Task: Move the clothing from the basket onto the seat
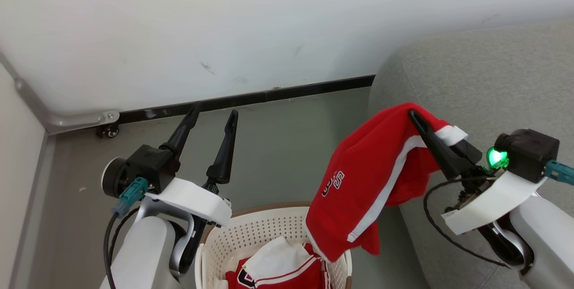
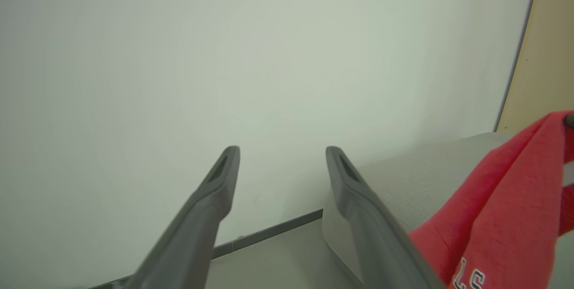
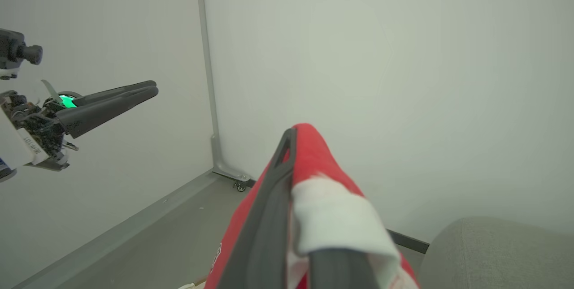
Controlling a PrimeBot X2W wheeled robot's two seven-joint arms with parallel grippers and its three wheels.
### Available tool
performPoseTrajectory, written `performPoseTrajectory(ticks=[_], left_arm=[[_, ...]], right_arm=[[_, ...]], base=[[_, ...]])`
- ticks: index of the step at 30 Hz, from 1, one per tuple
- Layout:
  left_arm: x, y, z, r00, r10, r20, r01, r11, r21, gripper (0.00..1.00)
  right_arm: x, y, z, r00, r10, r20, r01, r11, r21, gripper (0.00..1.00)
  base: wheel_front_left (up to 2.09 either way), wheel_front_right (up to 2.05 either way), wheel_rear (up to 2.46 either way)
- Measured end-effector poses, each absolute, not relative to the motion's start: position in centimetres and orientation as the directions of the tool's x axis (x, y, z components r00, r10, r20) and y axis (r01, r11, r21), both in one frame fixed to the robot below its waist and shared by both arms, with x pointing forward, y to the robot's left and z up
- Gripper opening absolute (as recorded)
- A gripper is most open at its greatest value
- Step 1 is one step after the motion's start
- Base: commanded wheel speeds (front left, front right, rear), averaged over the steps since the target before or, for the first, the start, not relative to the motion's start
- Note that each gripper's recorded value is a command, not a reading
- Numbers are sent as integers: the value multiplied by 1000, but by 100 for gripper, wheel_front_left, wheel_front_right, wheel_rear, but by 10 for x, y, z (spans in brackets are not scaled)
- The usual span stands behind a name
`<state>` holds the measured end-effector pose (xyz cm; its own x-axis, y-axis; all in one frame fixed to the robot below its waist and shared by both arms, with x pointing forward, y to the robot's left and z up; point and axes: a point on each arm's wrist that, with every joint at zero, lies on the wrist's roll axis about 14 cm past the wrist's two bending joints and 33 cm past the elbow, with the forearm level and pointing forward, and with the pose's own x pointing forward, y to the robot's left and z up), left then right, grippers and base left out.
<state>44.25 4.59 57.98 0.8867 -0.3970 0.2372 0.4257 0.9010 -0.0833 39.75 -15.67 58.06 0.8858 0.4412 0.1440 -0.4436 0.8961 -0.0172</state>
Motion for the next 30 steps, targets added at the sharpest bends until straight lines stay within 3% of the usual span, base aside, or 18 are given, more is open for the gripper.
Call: performPoseTrajectory(ticks=[16,30], left_arm=[[432,0,586,831,-494,257,528,845,-84,100],[428,-28,598,786,-543,295,584,809,-66,100]], right_arm=[[351,-211,571,952,259,164,-267,963,30,0],[316,-222,573,963,174,205,-194,978,81,0]], base=[[0,0,0],[0,0,0]])
